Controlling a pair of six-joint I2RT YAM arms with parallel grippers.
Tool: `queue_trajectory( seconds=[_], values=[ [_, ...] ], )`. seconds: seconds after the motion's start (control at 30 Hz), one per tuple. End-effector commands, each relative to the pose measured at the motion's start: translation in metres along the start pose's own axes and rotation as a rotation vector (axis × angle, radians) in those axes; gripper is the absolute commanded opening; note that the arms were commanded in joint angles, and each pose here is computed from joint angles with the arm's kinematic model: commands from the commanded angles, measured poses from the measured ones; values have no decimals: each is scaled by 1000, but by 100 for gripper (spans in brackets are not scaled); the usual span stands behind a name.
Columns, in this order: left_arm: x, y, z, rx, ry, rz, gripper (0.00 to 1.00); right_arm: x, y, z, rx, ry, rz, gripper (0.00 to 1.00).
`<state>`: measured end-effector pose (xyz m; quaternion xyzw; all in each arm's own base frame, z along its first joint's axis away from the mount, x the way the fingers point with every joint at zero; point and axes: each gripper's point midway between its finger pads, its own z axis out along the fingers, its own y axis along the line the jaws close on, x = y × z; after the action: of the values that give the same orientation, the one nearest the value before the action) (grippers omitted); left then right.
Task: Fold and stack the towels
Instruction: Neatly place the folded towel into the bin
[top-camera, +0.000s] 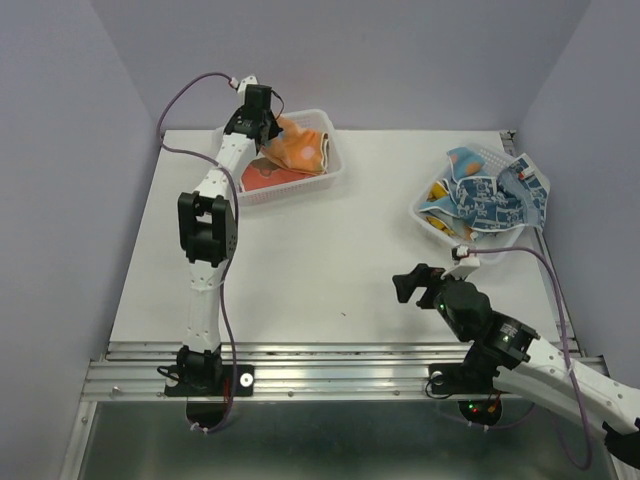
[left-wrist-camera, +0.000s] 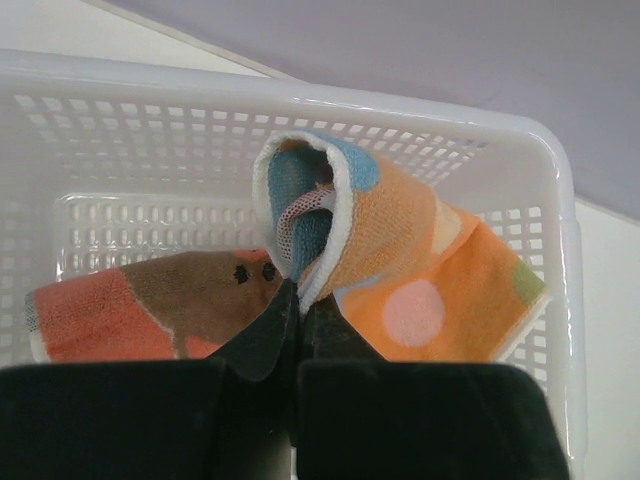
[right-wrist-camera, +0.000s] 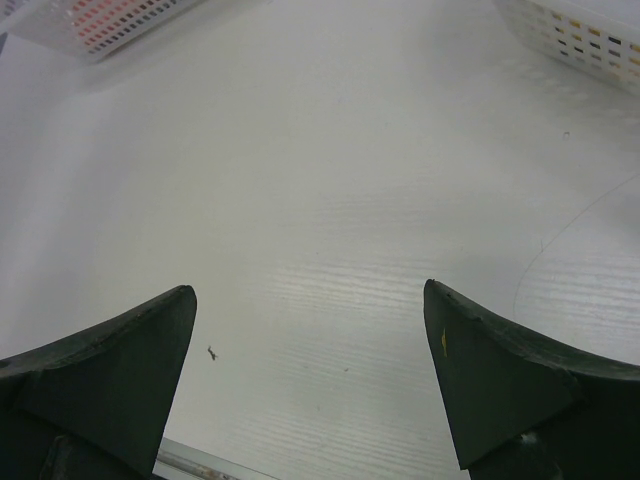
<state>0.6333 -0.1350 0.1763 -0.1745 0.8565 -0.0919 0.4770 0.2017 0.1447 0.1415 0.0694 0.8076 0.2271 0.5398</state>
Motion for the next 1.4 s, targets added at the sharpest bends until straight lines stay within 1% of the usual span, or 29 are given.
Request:
queue_trajectory(
  seconds=[0.0,0.27,0.5,0.53,0.63,0.8,0.93,1.07,1.17,1.37],
  values=[
    [-40,1,-32,-12,-62,-87,0,-25,14,0,-22,-71,40,100],
    [-32,15,-47,-64,1,-180,0,-23,13,1,-13,-73,55,100],
    [-34,15,-57,-77,19,-236,0,-24,18,1,-47,-83,66,100],
    [-36,12,-59,-66,20,-242,0,-24,17,1,-44,-81,70,100],
    [-35,-11,-63,47,65,-257,0,-22,16,1,-42,-85,90,100],
    [-50,-29,-77,119,60,-292,0,-17,17,2,-56,-74,114,100],
    [-53,-45,-91,198,82,-327,0,-15,15,2,-53,-75,121,100],
    [-56,-49,-95,208,77,-339,0,-15,16,2,-61,-74,123,100],
    [-48,-52,-91,223,108,-358,0,-13,15,3,-58,-73,120,100],
    [-25,-42,-85,184,164,-380,0,-10,16,4,-58,-63,121,100]
  ],
)
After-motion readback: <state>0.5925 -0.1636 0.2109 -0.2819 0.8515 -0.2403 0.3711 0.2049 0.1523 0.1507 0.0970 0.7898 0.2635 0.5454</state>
